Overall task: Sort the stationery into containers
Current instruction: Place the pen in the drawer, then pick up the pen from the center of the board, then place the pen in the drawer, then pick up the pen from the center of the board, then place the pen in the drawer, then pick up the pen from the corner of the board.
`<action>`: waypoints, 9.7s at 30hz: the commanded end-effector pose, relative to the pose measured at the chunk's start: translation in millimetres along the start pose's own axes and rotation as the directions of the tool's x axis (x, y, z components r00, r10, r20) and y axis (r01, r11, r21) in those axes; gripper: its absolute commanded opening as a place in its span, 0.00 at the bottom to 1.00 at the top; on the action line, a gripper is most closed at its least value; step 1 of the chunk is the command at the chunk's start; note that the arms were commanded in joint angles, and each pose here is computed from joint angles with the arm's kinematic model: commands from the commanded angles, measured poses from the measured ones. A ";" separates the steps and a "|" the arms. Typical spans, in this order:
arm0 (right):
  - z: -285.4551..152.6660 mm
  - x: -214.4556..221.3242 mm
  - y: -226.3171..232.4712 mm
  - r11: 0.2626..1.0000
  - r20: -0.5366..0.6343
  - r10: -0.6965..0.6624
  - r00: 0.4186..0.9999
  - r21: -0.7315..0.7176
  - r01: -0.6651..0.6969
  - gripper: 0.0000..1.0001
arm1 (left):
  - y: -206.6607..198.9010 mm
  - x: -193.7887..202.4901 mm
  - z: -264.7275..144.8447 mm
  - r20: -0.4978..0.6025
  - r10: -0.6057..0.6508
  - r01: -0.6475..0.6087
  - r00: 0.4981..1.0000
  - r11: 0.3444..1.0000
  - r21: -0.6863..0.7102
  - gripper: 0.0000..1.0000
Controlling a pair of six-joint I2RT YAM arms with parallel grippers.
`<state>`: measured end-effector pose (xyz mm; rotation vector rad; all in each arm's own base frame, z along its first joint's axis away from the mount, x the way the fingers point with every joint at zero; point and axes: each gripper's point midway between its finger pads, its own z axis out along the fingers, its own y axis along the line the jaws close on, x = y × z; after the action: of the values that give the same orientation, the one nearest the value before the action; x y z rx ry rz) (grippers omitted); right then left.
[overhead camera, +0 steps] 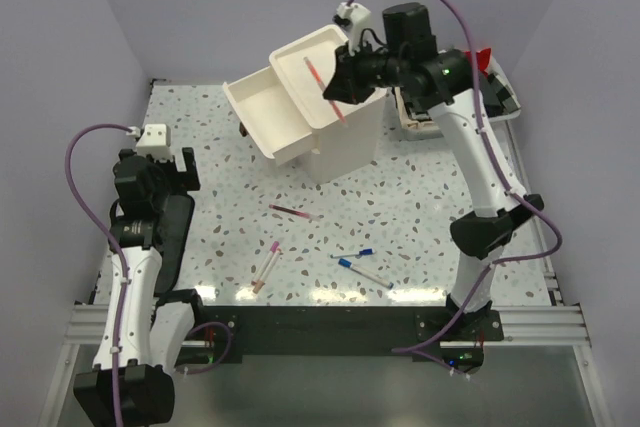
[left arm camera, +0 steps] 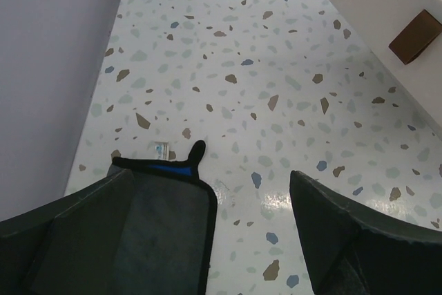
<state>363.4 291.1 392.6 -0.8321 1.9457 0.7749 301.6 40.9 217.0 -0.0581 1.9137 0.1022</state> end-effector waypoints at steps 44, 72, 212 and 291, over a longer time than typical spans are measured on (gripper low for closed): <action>-16.6 220.1 15.6 0.836 -0.320 -0.547 0.774 -0.164 0.523 0.56 | -1.4 -9.9 -9.9 0.063 -0.065 0.060 0.996 0.996 0.073 0.99; 16.3 387.6 5.8 0.625 -0.416 -0.778 0.471 -0.439 0.645 0.50 | 1.0 3.3 -10.7 0.000 -0.062 0.062 0.998 0.995 0.076 0.98; 38.5 257.0 89.6 0.788 -0.237 -0.586 0.775 -0.391 0.475 0.00 | 10.7 11.8 2.8 -0.020 -0.067 0.068 0.998 0.996 0.059 0.99; 33.7 420.5 63.7 0.870 -0.735 -0.482 0.477 -0.340 0.356 0.56 | 10.7 13.1 -7.9 -0.001 -0.075 0.075 0.997 0.997 0.031 0.99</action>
<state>147.7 229.6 23.2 -2.0192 2.2514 0.1986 288.3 47.2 200.8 -0.1247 1.9330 -0.0133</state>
